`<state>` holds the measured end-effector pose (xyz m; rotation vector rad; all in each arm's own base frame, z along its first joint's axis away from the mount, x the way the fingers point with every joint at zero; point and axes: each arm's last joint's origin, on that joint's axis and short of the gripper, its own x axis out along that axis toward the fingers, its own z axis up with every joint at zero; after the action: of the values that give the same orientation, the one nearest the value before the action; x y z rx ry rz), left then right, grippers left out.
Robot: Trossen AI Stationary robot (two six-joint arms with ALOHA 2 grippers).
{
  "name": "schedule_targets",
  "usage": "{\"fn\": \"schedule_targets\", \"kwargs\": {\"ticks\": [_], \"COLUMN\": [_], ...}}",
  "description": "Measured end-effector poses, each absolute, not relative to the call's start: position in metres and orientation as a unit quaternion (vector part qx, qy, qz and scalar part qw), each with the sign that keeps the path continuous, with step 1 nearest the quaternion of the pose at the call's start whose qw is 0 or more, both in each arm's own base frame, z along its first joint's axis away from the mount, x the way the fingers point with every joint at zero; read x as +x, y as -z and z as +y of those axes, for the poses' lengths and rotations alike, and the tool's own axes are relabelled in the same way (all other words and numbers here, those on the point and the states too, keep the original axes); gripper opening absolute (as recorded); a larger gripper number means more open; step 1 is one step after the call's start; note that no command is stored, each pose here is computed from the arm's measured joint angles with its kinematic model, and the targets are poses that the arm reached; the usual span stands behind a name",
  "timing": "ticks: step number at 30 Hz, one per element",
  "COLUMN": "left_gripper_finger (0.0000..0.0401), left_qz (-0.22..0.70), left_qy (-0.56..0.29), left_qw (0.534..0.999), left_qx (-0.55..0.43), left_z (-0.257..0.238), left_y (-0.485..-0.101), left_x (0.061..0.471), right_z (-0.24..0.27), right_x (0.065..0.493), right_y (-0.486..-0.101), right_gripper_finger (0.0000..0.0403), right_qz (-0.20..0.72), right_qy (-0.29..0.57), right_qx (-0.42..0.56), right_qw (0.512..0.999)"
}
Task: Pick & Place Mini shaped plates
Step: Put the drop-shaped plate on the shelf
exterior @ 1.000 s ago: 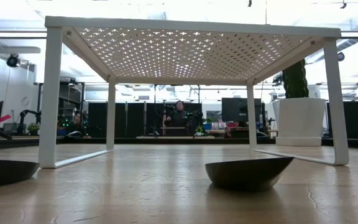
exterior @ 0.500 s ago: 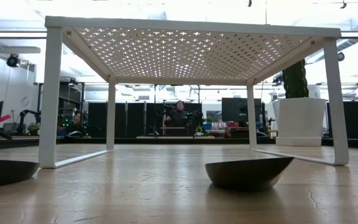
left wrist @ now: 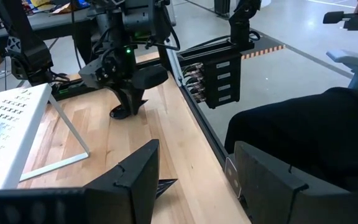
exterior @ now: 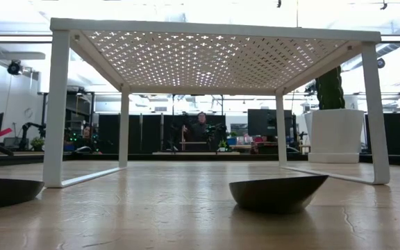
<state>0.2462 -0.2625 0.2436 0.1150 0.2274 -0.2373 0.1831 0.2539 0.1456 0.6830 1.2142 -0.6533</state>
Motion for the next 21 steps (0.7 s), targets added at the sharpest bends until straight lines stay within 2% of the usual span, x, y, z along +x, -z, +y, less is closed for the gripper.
{"fn": "schedule_targets", "kwargs": {"ticks": [10, 17, 21], "left_gripper_finger": [0.0202, 0.0202, 0.0202], "left_qz": [0.113, 0.113, 0.113], "left_qy": [0.118, 0.118, 0.118], "left_qw": [0.985, 0.985, 0.985], "left_qx": [0.057, 0.058, 0.058], "left_z": [-0.263, -0.262, -0.262], "left_y": [-0.244, -0.244, -0.244], "left_x": [0.246, 0.246, 0.246], "right_z": [0.253, 0.256, 0.263], "right_x": [0.182, 0.184, 0.190], "right_y": [-0.146, -0.150, -0.161], "right_gripper_finger": [0.0014, 0.0009, 0.0008], "right_qz": [0.552, 0.556, 0.552], "right_qy": [0.296, 0.282, 0.247], "right_qx": [0.298, 0.291, 0.273], "right_qw": [0.720, 0.726, 0.748]}}
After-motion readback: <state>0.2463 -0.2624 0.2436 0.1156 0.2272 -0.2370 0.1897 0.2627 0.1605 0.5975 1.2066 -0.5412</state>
